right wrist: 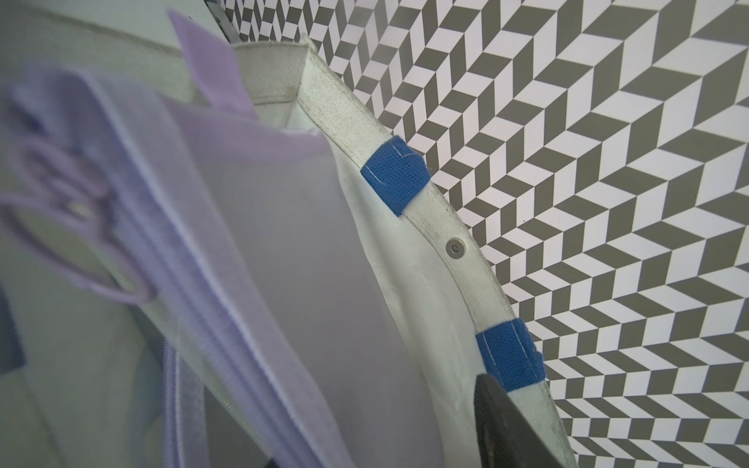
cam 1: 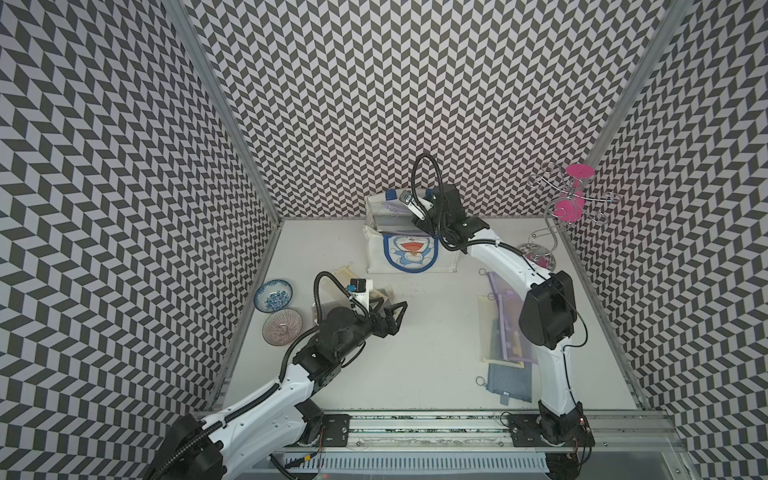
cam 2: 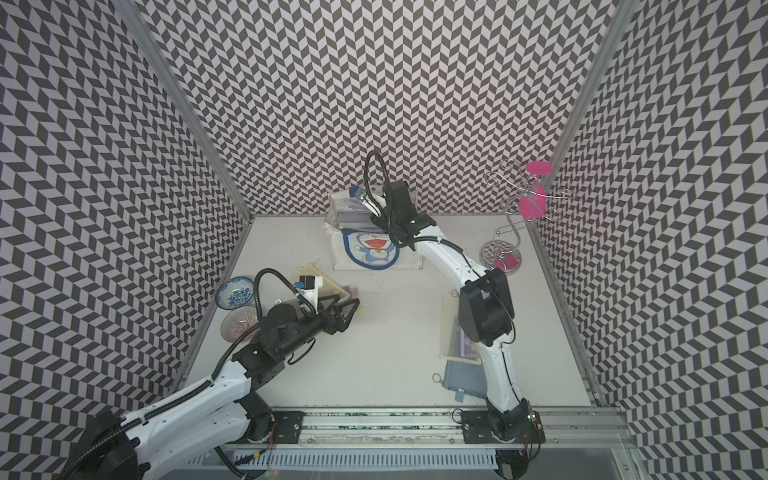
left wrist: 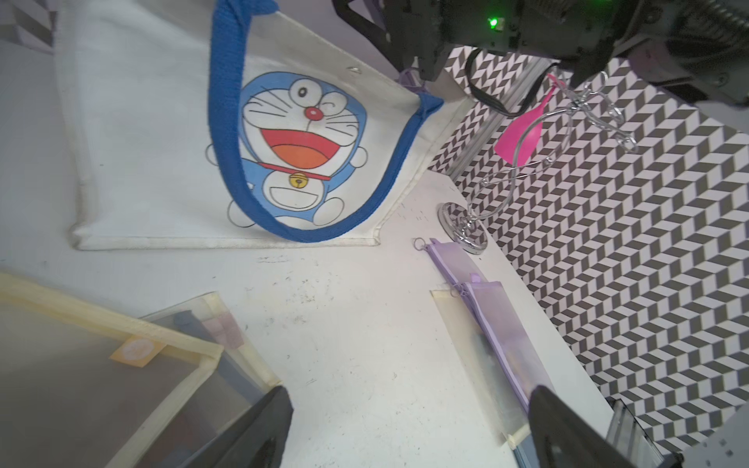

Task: Put the pencil pouch into the canvas bag
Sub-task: Place the pencil pouch in the canvas bag.

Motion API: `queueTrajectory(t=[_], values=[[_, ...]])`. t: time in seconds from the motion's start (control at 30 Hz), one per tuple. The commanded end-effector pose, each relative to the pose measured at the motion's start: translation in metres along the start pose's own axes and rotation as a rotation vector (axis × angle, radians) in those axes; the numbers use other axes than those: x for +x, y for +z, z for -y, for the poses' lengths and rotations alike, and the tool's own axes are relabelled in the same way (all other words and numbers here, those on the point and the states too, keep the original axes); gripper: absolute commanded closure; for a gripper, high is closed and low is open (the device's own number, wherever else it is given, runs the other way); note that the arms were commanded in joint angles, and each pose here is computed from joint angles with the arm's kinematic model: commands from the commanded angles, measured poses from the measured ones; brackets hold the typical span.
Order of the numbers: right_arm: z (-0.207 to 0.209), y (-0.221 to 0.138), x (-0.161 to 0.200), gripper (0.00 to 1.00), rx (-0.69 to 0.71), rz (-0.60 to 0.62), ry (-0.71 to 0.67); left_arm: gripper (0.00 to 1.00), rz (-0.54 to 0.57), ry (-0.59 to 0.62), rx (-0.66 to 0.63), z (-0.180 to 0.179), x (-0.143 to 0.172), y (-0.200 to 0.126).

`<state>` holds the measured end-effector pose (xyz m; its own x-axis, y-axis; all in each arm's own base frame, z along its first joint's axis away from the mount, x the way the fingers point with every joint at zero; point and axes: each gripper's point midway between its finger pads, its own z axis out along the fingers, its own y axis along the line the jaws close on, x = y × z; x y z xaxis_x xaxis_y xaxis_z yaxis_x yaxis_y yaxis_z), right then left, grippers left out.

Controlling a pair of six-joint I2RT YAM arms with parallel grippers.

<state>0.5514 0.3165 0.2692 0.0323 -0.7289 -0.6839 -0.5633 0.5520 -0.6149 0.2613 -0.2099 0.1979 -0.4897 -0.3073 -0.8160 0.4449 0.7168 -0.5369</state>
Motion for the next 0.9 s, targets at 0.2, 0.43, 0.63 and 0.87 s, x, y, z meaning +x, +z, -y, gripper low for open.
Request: queueTrajectory(t=[0.2,0.43,0.63,0.87], values=[[0.014,-0.006,-0.019,0.26,0.112,0.031,0.012,0.13,0.035,-0.019,-0.279,-0.047,-0.026,-0.015],[0.014,-0.012,-0.026,0.13,0.107,0.039,0.053,0.15,0.040,-0.054,-0.288,-0.050,-0.030,-0.019],[0.013,-0.024,-0.038,0.01,0.079,0.077,0.111,0.18,-0.004,-0.150,-0.245,-0.063,-0.036,-0.015],[0.005,-0.023,-0.033,0.01,0.053,0.028,0.160,0.19,-0.009,-0.159,-0.230,-0.068,-0.052,-0.018]])
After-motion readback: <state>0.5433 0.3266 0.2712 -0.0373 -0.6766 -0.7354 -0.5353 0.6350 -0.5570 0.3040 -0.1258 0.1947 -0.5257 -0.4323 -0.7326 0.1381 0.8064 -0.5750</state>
